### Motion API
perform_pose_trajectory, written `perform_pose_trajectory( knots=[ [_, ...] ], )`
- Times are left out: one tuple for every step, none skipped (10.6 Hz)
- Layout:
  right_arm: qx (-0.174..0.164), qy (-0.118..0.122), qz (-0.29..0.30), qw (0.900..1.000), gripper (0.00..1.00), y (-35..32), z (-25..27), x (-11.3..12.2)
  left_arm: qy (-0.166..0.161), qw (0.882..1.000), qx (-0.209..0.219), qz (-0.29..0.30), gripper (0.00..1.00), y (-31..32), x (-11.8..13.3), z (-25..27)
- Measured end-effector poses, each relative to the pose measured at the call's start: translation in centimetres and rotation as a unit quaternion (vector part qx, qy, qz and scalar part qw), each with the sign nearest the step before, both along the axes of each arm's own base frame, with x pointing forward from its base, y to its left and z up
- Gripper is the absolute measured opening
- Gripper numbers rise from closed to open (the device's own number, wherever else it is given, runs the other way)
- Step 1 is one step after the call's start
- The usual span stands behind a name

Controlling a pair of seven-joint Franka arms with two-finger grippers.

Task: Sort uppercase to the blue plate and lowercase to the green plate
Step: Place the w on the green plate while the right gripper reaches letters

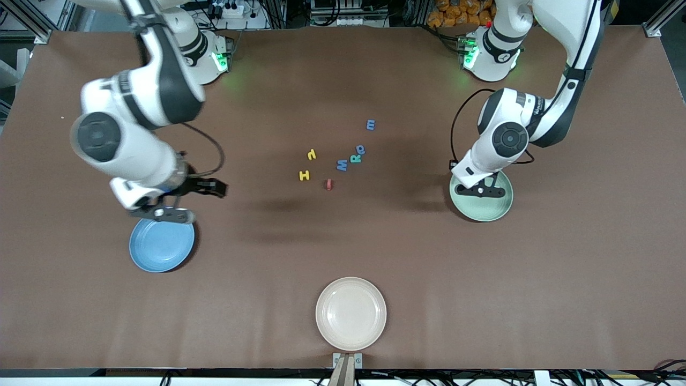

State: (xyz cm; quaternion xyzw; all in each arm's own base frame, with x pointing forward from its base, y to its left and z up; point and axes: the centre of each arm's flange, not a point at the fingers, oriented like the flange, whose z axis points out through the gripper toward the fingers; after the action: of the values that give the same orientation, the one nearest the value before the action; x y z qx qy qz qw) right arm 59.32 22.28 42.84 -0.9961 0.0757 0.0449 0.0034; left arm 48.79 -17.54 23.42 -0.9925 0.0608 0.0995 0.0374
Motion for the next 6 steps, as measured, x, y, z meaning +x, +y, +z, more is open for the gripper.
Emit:
perform_pose_trajectory(
  knots=[
    [-0.001, -0.005, -0.007, 1.000, 1.00, 3.1, -1.4, -1.0, -0.002, 1.000, 0.001, -0.002, 0.36, 0.2, 0.0, -0.7],
    [-0.001, -0.012, -0.013, 1.000, 1.00, 6.4, -2.8, -2.0, -0.004, 1.000, 0.002, -0.005, 0.36, 0.3, -0.1, -1.6],
    [-0.001, -0.018, -0.021, 1.000, 1.00, 9.5, -4.6, -3.0, -0.008, 1.000, 0.004, -0.011, 0.36, 0.4, -0.3, -2.6],
    [-0.001, -0.023, -0.030, 0.999, 1.00, 12.3, -6.5, -3.9, -0.012, 1.000, 0.004, -0.012, 0.36, 0.6, -0.4, -3.4],
    [-0.003, -0.026, -0.039, 0.999, 1.00, 14.8, -8.6, -4.9, -0.015, 1.000, 0.004, -0.011, 0.36, 0.8, -0.3, -3.6],
    [-0.005, -0.027, -0.044, 0.999, 1.00, 17.0, -10.6, -6.0, -0.017, 1.000, 0.004, -0.011, 0.47, 1.0, -0.1, -3.5]
  ],
)
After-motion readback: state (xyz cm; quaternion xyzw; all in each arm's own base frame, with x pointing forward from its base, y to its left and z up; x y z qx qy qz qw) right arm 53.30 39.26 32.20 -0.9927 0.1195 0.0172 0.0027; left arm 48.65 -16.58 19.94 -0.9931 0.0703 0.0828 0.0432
